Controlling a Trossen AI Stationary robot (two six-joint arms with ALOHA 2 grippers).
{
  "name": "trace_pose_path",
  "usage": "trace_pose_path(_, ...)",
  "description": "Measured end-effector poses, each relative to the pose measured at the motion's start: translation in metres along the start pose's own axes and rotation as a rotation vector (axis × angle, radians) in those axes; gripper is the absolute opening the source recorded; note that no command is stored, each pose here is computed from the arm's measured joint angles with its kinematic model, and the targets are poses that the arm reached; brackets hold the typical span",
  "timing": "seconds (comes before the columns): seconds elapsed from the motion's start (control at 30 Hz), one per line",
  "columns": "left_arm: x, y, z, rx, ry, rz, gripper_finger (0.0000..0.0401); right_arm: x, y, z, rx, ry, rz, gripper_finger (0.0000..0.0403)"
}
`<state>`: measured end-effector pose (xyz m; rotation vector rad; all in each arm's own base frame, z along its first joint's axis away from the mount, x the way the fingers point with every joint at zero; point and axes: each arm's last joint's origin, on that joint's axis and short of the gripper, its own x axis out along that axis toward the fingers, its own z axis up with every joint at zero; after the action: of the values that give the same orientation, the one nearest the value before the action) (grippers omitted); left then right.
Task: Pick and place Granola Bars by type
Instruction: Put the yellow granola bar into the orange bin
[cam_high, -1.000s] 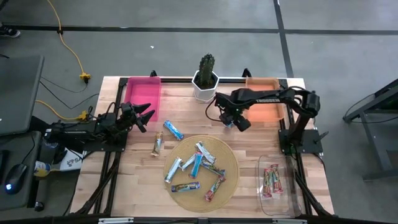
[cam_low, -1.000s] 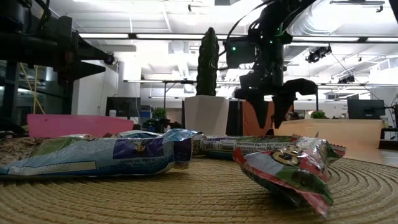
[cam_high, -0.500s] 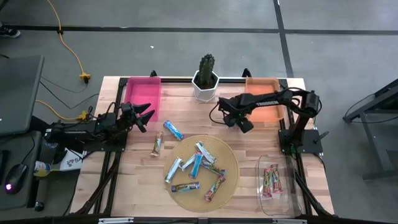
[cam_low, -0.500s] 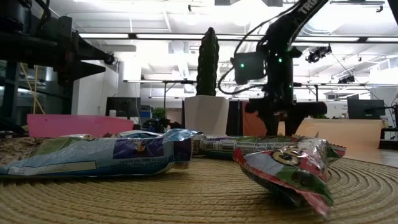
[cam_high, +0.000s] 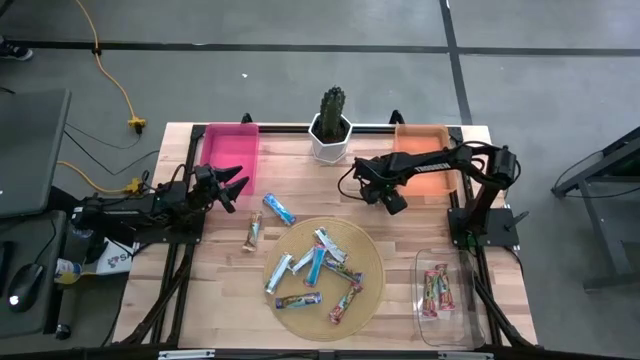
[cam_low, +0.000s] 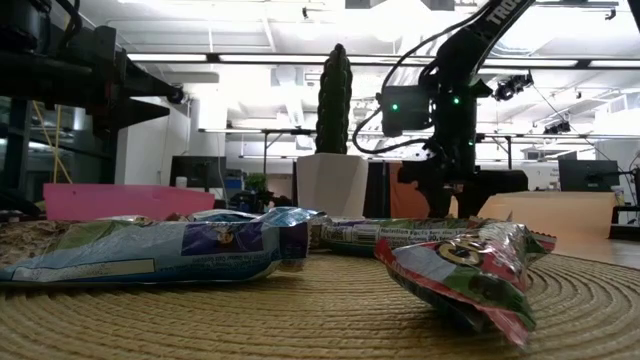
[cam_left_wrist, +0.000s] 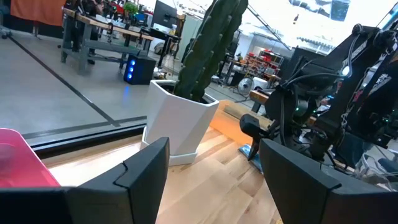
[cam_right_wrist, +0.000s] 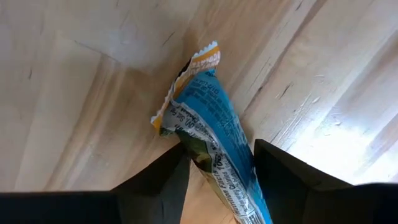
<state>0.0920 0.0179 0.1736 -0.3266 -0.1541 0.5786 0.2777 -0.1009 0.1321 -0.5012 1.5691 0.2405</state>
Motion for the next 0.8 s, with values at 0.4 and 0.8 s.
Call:
trace_pose_path(0.4,0.0,0.0,0.0,0.0,0.0,0.0,0.0245,-0.001,0.001,0.0,0.044,-0.001,0.014,0.0073)
trace_pose_path(0.8,0.0,0.0,0.0,0.0,0.0,0.0,0.0245,-0.048,-0.023,0.037,0.186,-0.249,-0.004,0.0055)
